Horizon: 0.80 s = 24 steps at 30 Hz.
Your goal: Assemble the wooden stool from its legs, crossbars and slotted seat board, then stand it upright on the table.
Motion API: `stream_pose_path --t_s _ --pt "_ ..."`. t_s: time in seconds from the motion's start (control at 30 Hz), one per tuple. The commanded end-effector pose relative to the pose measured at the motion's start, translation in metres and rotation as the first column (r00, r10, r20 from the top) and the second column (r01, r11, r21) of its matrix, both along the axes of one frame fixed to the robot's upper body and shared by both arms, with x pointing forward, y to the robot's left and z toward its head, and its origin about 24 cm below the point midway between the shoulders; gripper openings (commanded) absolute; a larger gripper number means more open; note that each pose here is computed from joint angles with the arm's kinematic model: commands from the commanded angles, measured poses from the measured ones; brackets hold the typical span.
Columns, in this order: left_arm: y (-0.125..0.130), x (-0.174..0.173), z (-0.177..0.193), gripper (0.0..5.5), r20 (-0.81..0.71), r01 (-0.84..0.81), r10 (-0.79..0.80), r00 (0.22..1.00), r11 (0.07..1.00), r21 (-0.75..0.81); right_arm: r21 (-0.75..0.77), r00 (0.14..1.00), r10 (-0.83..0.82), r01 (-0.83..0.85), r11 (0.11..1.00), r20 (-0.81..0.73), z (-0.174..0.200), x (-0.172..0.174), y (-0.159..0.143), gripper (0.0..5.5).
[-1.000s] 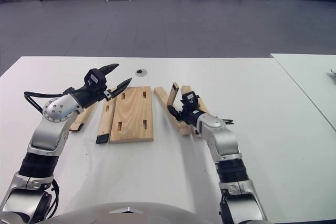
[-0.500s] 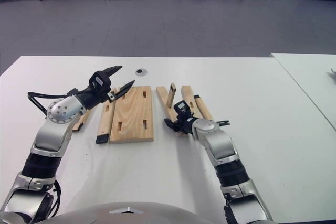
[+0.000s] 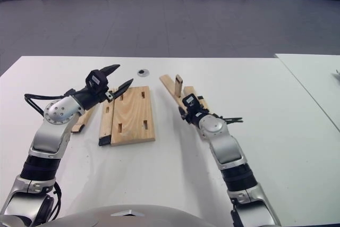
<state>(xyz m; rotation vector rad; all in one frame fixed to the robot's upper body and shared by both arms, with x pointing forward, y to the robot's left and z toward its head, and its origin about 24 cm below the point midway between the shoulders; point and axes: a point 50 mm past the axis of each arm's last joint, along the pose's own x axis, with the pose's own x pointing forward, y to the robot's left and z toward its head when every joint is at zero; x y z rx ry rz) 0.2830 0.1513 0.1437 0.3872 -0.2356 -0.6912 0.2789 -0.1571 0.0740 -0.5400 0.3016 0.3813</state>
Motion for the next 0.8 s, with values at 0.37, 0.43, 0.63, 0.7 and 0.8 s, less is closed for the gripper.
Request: stream_pose_path --t_s 0.37,0.43,0.63,0.7,0.8 --pt "0.023 -0.002 -0.019 3.18 -0.259 -0.168 0.059 0.964 0.890 -0.423 -0.069 0.885 0.352 -0.348 0.935 0.305 0.032 -0.021 0.047 2.09" --pt "0.019 -0.008 -0.024 3.18 -0.335 -0.153 -0.050 0.941 0.819 -0.554 -0.018 0.861 0.405 -0.421 0.907 0.307 0.037 -0.026 0.053 2.09" --pt "0.017 -0.028 -0.034 3.18 -0.439 -0.165 -0.316 0.841 0.623 -0.765 0.199 0.811 0.512 -0.572 0.796 0.282 0.050 -0.039 0.059 2.09" --pt "0.014 -0.030 -0.032 3.18 -0.433 -0.162 -0.343 0.834 0.598 -0.785 0.218 0.792 0.556 -0.606 0.765 0.251 0.047 -0.044 0.060 2.09" --pt "0.006 -0.036 -0.025 3.18 -0.408 -0.129 -0.391 0.825 0.574 -0.809 0.245 0.773 0.596 -0.634 0.733 0.218 0.043 -0.049 0.064 2.09"
